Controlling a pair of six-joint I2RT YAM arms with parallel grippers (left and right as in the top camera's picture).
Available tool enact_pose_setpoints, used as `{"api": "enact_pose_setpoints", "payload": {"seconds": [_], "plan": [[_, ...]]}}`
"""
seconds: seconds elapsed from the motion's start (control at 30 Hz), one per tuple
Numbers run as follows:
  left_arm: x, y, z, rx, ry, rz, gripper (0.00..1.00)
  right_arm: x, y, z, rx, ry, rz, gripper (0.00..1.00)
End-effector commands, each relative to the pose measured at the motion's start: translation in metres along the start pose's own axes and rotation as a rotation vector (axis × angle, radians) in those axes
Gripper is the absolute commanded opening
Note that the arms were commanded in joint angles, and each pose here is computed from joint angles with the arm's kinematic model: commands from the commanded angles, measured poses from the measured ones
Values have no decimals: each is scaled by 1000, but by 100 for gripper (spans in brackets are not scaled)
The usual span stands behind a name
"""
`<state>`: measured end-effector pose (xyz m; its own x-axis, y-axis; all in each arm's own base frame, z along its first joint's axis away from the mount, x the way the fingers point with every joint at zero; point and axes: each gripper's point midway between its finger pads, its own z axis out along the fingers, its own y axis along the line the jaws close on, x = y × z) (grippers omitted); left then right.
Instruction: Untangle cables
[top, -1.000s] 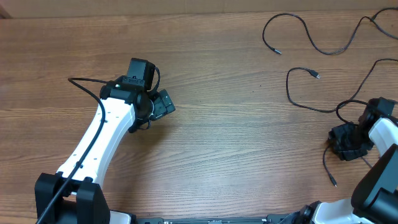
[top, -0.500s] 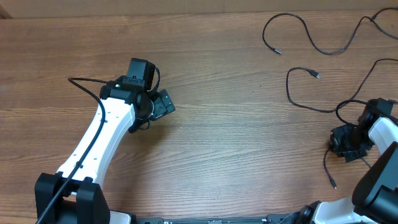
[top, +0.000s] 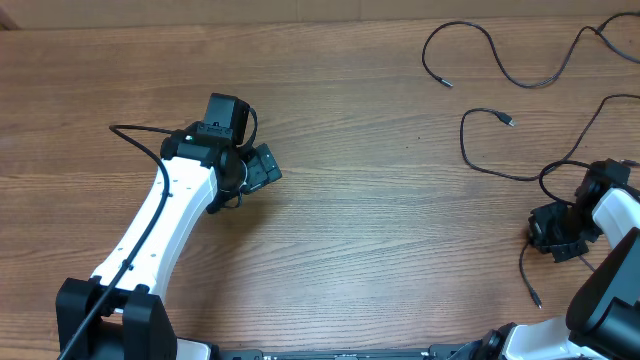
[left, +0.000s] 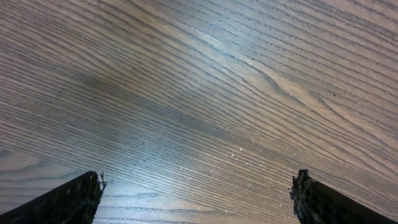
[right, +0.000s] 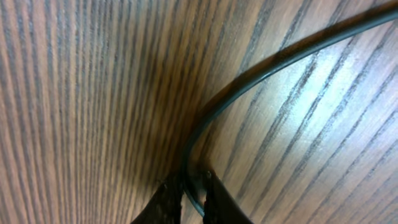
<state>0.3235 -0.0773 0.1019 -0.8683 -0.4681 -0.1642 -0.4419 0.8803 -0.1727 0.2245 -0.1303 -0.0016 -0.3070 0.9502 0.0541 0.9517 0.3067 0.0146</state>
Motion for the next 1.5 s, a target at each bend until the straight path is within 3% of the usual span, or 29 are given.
{"api": "enact_pose_setpoints", "payload": {"seconds": [0.0,0.07,0.1,0.37,0.63,1.07,1.47], "plan": [[1,0,3,-4,7,-9,100,6,-6,8,34,31,-10,26],[1,0,3,-4,7,-9,100,5,-6,8,33,30,-10,41],[1,0,3,-4,7,-9,99,5,-6,7,34,31,-11,43],[1,0,3,-4,7,-9,100,-1,0,-9,31,27,-18,44],[1,0,3,-4,6,-9,100,-5,6,-56,-15,-28,-39,50],[0,-1,3,-1,4,-9,100,28,2,-142,-231,-184,-128,60],[1,0,3,-6,9,-9,99,45,-11,-171,-293,-267,-133,61]]}}
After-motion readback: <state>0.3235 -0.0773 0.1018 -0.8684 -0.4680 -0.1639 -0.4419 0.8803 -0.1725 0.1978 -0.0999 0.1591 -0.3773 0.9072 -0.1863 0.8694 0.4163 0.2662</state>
